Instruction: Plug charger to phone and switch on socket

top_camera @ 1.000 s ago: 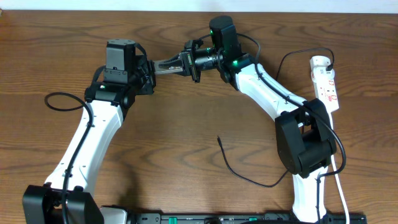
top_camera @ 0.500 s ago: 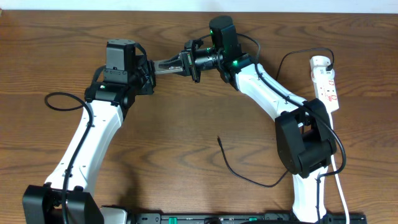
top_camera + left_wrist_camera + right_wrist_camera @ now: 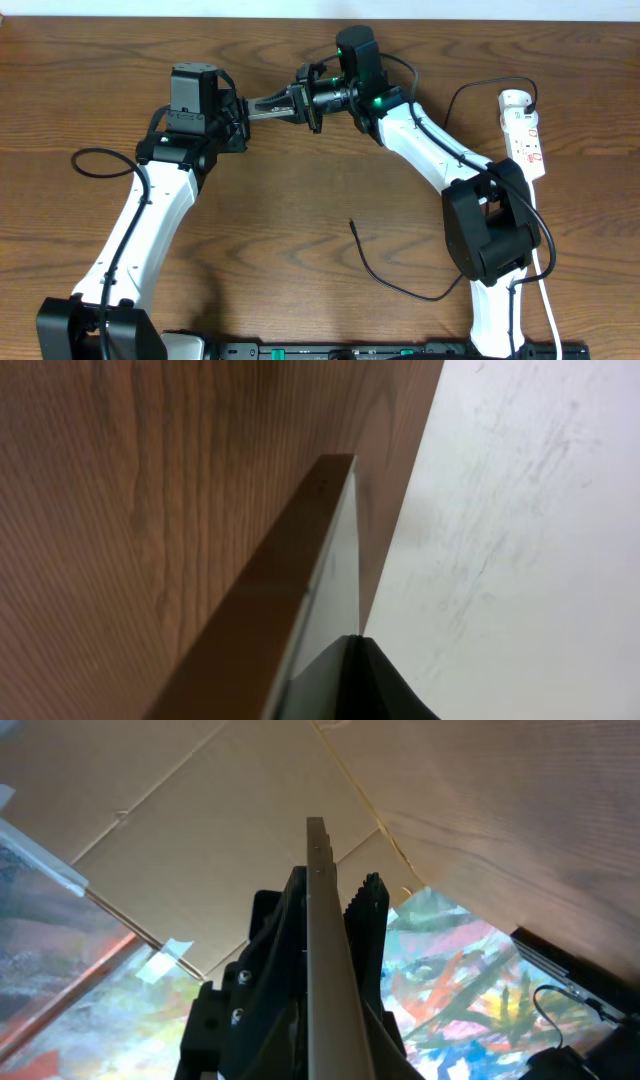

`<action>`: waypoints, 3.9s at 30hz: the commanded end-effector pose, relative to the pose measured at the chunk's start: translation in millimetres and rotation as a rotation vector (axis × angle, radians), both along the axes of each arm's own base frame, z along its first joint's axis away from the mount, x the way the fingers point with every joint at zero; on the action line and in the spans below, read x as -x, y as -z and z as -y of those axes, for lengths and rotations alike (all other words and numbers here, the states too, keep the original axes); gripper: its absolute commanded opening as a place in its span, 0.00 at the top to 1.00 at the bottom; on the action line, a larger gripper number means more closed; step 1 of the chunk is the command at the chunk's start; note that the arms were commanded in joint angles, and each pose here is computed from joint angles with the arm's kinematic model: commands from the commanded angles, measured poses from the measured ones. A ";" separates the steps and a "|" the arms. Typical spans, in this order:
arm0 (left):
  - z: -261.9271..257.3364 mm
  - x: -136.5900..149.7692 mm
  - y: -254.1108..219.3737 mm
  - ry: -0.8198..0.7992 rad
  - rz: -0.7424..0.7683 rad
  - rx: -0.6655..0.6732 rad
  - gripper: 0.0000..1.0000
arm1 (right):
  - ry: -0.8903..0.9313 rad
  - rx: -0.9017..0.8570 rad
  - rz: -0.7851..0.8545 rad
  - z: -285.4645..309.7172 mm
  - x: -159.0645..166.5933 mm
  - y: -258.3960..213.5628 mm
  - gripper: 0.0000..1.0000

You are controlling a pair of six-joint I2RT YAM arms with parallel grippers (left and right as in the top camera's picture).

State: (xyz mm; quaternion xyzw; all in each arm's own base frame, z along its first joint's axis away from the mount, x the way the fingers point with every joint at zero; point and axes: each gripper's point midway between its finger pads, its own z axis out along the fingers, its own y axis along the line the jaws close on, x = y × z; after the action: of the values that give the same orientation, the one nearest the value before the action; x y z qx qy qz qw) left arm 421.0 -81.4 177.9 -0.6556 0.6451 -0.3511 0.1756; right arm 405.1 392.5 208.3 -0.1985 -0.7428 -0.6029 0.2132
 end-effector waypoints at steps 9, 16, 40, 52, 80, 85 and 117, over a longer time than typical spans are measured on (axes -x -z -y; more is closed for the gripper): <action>-2.0 3.4 7.4 0.042 -0.014 -0.055 0.93 | -0.067 -0.058 0.154 -3.0 8.1 -25.6 0.85; -2.0 3.4 7.4 0.042 -0.013 -0.056 0.93 | -0.067 -0.058 0.154 -3.0 8.1 -25.6 0.85; -1.8 3.5 7.3 0.045 -0.013 -0.058 0.93 | -0.068 -0.059 0.159 -3.0 8.0 -25.7 0.18; 1.6 4.1 6.5 0.070 -0.009 -0.052 0.93 | -0.060 -0.063 0.229 4.6 0.6 -25.6 0.01; 30.0 40.5 -126.2 0.487 0.500 -0.271 0.93 | -0.034 -0.059 0.728 64.5 -43.9 -22.0 0.01; 57.7 64.6 -158.4 0.704 0.684 -0.278 0.93 | -0.076 -0.040 0.843 70.7 -41.0 -11.1 0.01; 60.9 42.7 -76.5 1.220 0.899 0.017 0.93 | -0.425 1.206 0.768 242.9 1.4 48.3 0.07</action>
State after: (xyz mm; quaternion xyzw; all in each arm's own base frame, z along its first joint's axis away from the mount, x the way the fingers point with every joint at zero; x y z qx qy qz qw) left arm 376.3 -140.4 270.9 -0.0245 0.7633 -0.6171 0.1899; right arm 406.0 173.0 163.4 0.0795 -0.9840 -0.1249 -0.0988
